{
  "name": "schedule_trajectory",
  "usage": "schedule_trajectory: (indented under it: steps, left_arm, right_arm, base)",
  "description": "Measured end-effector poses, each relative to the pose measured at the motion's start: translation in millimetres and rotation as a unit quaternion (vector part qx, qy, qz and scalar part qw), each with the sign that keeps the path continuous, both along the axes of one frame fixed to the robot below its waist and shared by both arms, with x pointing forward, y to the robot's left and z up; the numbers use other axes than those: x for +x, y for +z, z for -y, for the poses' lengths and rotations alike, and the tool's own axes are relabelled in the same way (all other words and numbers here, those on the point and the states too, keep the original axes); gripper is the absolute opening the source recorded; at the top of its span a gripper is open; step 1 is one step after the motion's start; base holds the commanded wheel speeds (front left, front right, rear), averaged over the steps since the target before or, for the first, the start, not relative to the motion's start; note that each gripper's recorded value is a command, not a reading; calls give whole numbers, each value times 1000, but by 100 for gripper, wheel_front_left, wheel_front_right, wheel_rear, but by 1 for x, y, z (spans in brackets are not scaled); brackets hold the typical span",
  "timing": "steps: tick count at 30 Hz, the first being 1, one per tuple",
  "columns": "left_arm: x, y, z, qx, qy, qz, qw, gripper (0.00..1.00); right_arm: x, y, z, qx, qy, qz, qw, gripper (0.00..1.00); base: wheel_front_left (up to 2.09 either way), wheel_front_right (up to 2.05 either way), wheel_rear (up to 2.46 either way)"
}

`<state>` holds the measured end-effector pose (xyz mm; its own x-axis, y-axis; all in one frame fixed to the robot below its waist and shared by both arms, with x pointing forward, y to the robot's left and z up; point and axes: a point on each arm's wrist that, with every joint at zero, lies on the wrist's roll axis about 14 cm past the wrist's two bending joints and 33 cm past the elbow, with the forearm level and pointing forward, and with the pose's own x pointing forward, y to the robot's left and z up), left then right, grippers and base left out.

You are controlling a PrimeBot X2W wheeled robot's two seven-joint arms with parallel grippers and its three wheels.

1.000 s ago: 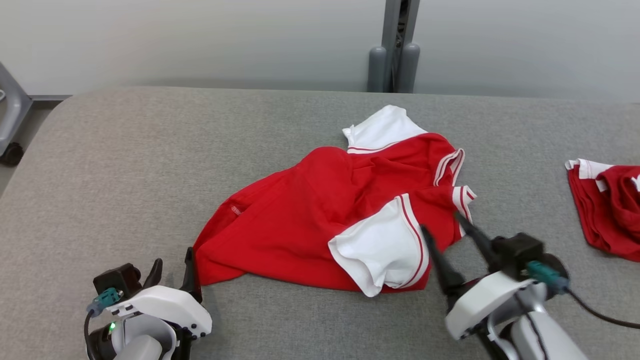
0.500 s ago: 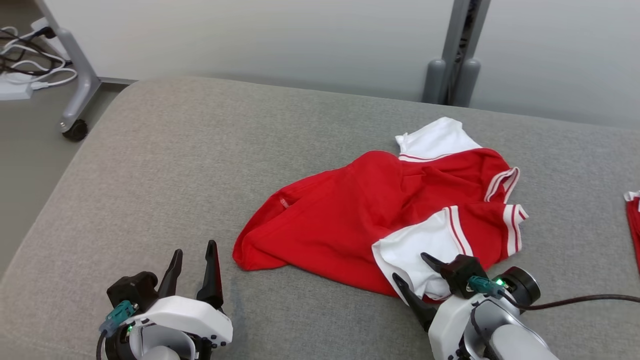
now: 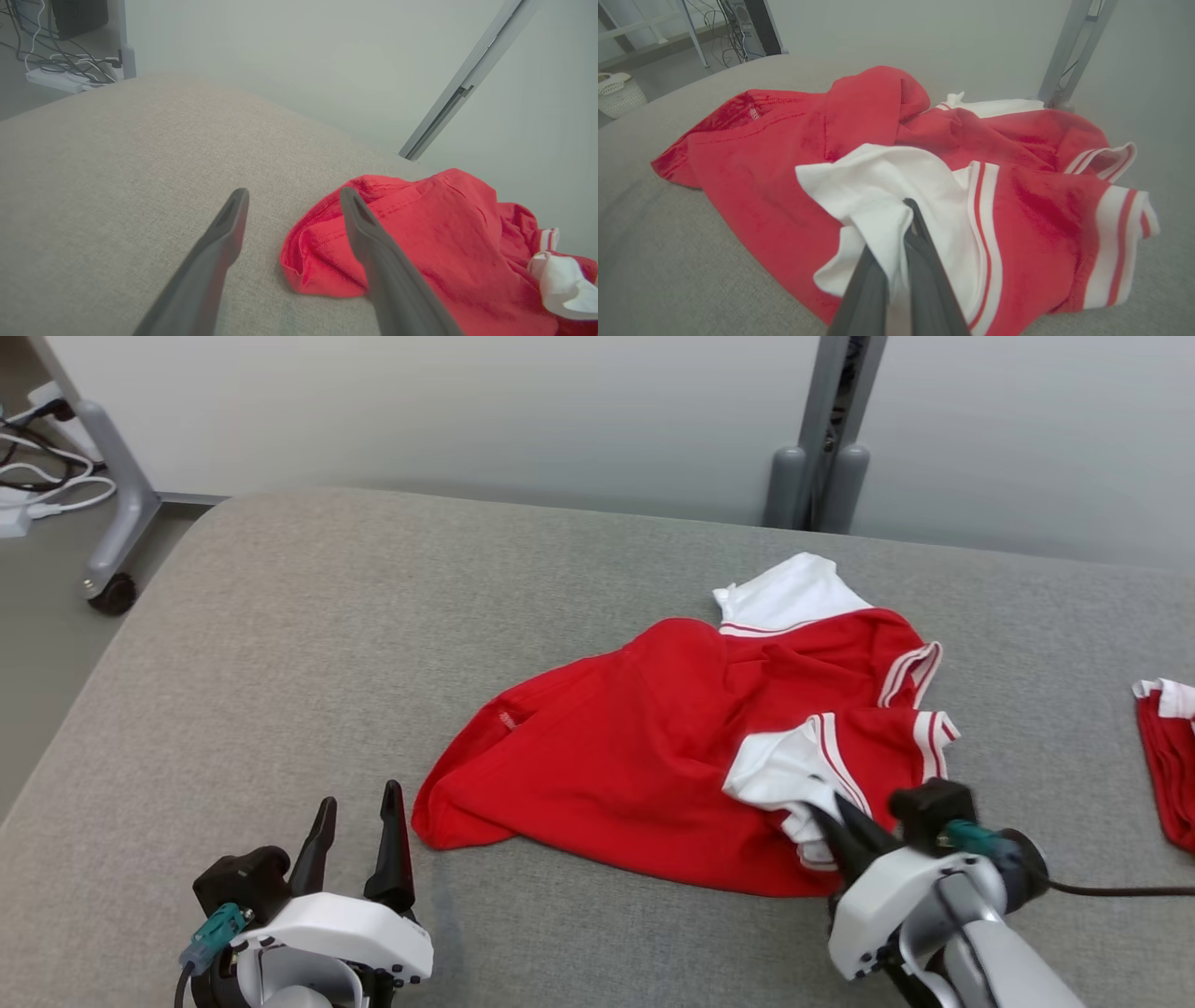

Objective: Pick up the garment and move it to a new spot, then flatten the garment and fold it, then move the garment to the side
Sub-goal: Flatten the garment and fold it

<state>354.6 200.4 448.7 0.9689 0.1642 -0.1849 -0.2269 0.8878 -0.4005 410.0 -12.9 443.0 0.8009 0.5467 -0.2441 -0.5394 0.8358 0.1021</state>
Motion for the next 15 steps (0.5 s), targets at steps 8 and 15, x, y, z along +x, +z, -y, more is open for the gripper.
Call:
schedule_trajectory:
  steps: [8, 15]
  left_arm:
    - [14, 11, 24, 1, -40, 21, 999, 100]
    - [26, 14, 48, 3, -81, 27, 996, 100]
  right_arm:
    - [9, 26, 91, 148, -185, 25, 971, 0]
    - [-41, -19, 159, 216, -323, -43, 920, 0]
  base:
    - [0, 0, 0]
    - [0, 0, 0]
